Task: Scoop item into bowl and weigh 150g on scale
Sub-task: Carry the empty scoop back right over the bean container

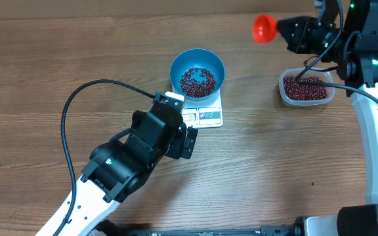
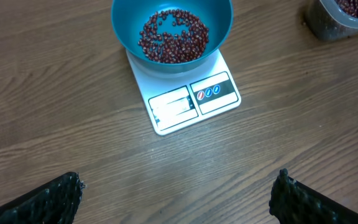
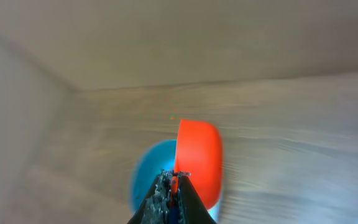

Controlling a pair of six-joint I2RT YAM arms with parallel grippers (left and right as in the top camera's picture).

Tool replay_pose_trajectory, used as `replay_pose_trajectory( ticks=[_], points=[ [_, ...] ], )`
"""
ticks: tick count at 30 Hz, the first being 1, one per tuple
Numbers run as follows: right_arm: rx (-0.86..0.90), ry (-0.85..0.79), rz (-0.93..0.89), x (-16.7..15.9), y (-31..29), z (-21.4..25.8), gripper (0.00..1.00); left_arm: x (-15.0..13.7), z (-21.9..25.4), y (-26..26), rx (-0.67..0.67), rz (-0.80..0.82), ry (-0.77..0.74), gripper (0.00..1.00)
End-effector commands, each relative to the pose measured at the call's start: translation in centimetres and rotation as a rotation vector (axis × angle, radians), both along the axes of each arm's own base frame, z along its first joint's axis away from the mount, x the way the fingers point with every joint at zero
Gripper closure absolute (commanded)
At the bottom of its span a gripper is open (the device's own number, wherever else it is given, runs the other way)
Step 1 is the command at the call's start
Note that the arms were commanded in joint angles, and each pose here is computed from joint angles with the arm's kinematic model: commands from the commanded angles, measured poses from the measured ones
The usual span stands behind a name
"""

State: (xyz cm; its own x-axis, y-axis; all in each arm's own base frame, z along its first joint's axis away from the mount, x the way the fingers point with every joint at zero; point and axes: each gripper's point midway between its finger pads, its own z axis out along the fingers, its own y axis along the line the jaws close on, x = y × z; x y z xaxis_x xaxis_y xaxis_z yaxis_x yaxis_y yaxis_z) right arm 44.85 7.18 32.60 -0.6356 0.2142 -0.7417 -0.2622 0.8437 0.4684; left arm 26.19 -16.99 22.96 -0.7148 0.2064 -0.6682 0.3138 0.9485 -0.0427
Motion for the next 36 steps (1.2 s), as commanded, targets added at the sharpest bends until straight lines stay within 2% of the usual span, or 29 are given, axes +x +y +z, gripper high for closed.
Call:
replay_pose_trajectory(
  ticks=[1,13,27,36],
  points=[
    [-0.159,0.015,-0.186,0.6,-3.8,-1.0,0.96,0.1,-0.2,-0.1,0.011,-0.016,0.000,0.01],
    [-0.490,0.147,-0.547,-1.2,-12.1,-3.6,0.96,0.1,-0.2,-0.1,0.011,-0.016,0.000,0.00],
    [-0.621,0.257,-0.624,-3.7,-14.5,-5.0,0.96,0.1,-0.2,-0.1,0.011,-0.016,0.000,0.00],
    [-0.623,0.243,-0.620,-3.5,-14.5,-4.8,0.96,0.1,-0.2,-0.1,0.011,-0.016,0.000,0.00]
  ],
)
